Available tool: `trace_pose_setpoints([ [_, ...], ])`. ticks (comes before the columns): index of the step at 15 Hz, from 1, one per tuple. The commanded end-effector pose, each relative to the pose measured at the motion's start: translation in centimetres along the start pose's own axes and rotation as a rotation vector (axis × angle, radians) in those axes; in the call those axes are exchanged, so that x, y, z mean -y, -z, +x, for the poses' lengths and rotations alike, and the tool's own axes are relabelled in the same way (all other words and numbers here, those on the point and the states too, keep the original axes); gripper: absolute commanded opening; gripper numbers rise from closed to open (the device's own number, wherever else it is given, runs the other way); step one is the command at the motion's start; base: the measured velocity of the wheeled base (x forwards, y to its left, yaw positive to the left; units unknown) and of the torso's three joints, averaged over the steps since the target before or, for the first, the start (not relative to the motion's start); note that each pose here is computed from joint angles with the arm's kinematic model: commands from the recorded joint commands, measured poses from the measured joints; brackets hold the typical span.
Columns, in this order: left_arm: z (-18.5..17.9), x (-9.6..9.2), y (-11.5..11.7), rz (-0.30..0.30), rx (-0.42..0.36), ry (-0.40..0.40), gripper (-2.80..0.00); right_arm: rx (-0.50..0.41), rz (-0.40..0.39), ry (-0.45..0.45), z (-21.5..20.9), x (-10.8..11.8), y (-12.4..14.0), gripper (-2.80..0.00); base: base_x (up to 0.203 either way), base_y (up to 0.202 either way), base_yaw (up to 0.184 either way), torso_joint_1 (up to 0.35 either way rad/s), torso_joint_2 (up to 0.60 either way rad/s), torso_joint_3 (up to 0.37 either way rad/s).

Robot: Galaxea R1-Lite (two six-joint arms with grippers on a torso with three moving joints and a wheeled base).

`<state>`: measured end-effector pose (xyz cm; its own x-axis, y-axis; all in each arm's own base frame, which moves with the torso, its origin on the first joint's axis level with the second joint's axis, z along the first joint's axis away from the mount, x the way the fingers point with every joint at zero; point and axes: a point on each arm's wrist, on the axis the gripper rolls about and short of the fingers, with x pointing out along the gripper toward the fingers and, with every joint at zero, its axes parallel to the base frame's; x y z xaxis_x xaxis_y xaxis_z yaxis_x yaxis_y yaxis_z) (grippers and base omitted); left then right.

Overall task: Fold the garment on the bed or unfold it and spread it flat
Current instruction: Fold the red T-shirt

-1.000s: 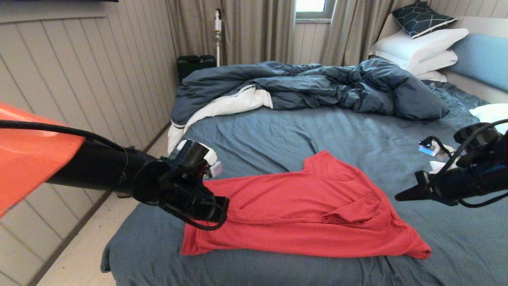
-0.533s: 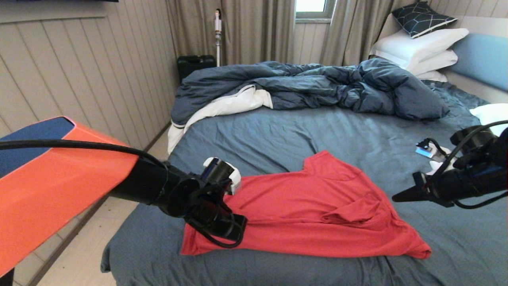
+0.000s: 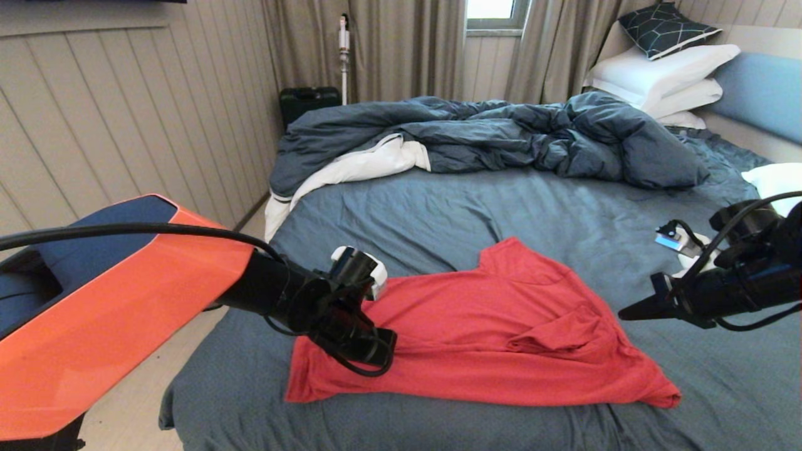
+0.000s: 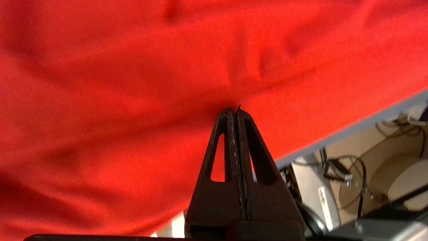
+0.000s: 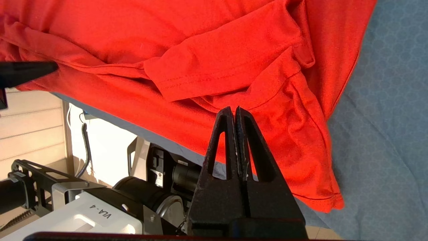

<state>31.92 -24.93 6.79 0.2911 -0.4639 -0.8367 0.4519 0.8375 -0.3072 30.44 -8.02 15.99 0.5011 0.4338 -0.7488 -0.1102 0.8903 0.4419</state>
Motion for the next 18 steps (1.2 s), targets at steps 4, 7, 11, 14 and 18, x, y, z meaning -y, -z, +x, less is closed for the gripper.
trace_pose_setpoints([
  [4, 0.0, -0.7, -1.1, -0.016, 0.030, -0.002, -2.80, -0.010, 0.006, -0.006, 0.3, 0.2, 0.1, -2.80, 0.000, 0.000, 0.000, 0.000, 0.00, 0.000],
  [7, 1.3, -1.0, -1.3, -0.024, 0.020, -0.006, -2.80, -0.010, 0.008, -0.005, 0.3, 0.3, 0.1, -2.80, 0.000, 0.000, 0.000, 0.000, 0.00, 0.000],
  [11, 0.1, -2.2, -4.1, -0.069, 0.120, -0.004, -2.80, -0.014, 0.010, -0.005, 0.5, 0.3, 0.1, -2.80, 0.000, 0.000, 0.000, 0.000, 0.00, 0.000],
  [14, -2.0, -3.4, -5.7, -0.110, 0.190, -0.010, -2.80, -0.016, 0.013, -0.005, 0.5, 0.4, 0.1, -2.80, 0.000, 0.000, 0.000, 0.000, 0.00, 0.000],
  [18, -3.7, -5.0, -6.0, -0.148, 0.215, -0.030, -2.80, -0.053, 0.041, -0.007, 1.8, 1.4, 0.4, -2.80, 0.000, 0.000, 0.000, 0.000, 0.00, 0.000],
])
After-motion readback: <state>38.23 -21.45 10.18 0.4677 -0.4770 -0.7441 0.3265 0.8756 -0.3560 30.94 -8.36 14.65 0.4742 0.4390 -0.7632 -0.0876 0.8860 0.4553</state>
